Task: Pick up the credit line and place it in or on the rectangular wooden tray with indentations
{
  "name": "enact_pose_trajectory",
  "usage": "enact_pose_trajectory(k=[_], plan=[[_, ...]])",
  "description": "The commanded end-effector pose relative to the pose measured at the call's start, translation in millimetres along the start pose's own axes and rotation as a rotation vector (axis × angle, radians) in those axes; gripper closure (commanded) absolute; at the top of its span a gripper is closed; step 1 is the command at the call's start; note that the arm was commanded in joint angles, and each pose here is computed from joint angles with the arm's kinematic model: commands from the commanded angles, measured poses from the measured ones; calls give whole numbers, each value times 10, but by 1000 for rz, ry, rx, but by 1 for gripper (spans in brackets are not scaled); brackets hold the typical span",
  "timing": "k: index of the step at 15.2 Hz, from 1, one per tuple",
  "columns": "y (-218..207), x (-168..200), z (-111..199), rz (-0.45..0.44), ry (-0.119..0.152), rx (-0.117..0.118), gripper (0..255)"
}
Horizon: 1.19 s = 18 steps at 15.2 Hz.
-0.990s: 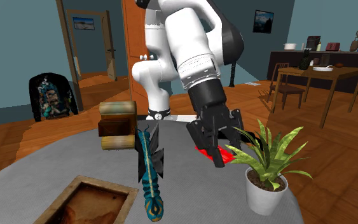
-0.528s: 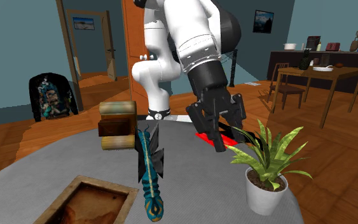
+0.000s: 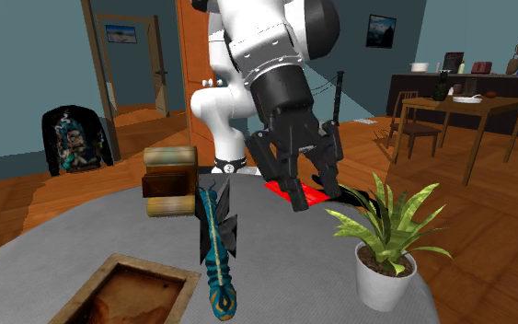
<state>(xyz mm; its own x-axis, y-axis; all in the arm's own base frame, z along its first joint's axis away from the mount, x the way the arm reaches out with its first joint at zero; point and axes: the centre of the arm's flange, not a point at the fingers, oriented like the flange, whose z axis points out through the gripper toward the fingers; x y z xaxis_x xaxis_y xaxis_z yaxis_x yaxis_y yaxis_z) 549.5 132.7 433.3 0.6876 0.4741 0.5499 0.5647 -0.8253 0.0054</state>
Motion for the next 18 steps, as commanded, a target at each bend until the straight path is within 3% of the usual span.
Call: enact_pose_trajectory(k=[1,18], plan=[[260,-23,-14,-1,0,1,255],[2504,41,-50,-1,0,1,255]])
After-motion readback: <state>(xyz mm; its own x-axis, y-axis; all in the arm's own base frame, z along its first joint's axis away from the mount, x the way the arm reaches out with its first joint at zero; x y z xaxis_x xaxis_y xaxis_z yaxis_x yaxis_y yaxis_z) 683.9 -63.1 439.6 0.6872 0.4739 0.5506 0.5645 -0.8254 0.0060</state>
